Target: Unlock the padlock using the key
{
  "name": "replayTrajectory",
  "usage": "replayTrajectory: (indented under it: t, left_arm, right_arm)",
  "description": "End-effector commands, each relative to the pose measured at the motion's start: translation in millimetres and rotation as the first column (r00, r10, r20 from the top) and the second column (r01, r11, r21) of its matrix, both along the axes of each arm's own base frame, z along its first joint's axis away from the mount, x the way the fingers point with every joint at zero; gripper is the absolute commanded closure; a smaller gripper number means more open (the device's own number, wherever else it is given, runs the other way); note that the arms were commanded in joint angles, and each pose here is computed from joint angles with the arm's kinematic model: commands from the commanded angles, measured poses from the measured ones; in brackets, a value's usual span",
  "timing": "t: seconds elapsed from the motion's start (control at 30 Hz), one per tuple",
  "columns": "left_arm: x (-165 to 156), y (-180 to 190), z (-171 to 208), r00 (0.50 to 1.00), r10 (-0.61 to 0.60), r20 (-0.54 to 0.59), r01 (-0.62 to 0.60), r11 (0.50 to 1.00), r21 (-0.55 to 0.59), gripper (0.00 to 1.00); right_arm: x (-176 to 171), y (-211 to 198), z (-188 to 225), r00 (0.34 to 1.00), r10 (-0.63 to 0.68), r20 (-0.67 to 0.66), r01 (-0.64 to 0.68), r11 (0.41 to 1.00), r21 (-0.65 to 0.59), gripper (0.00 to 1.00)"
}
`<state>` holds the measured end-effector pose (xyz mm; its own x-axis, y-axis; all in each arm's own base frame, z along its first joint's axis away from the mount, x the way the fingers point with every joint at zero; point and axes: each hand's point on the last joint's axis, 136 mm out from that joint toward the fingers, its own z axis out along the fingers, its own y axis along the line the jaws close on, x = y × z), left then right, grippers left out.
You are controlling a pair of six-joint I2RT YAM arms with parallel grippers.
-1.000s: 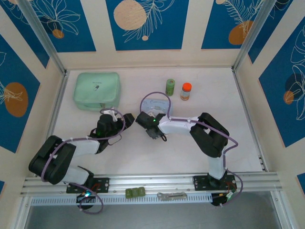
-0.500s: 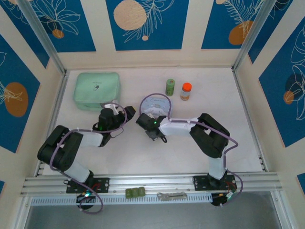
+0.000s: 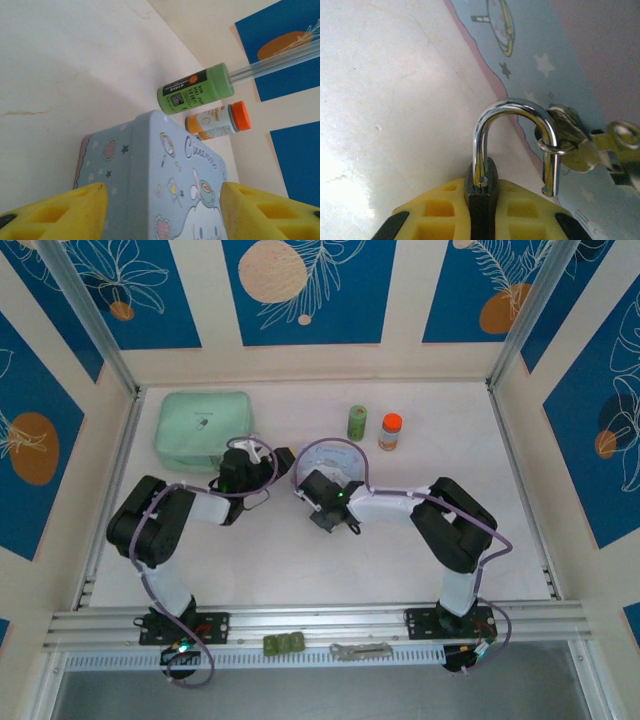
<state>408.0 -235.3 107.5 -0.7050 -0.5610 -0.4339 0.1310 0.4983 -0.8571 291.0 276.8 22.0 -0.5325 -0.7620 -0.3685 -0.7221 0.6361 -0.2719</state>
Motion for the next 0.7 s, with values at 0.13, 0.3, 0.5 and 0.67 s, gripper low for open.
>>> replayTrajectory:
  t: [0.13, 0.3, 0.5, 0.67]
  left_arm:
    - [0.5, -11.6, 4.6, 0.997, -0.071, 0.017, 0.071, 0.996, -0.054, 0.5]
    - [-6.0, -16.7, 2.6, 0.995, -0.095, 0.012, 0.096, 0.994, -0.059, 0.58]
    - [-10.0, -24.0, 4.4, 0.993, -0.117, 0.016, 0.118, 0.988, -0.095, 0.63]
    - [-13.4, -26.1, 9.1, 0.993, -0.118, 0.024, 0.12, 0.984, -0.13, 0.64]
  right_arm:
    - [9.1, 21.9, 9.8, 0.989, 0.149, -0.004, -0.148, 0.985, 0.093, 1.0]
    - [18.8, 34.4, 18.7, 0.976, 0.217, 0.023, -0.218, 0.968, 0.123, 1.0]
    - [31.4, 46.6, 29.8, 0.984, 0.178, -0.029, -0.169, 0.965, 0.2, 1.0]
    - [28.7, 55.0, 37.3, 0.98, 0.155, -0.126, -0.11, 0.946, 0.305, 1.0]
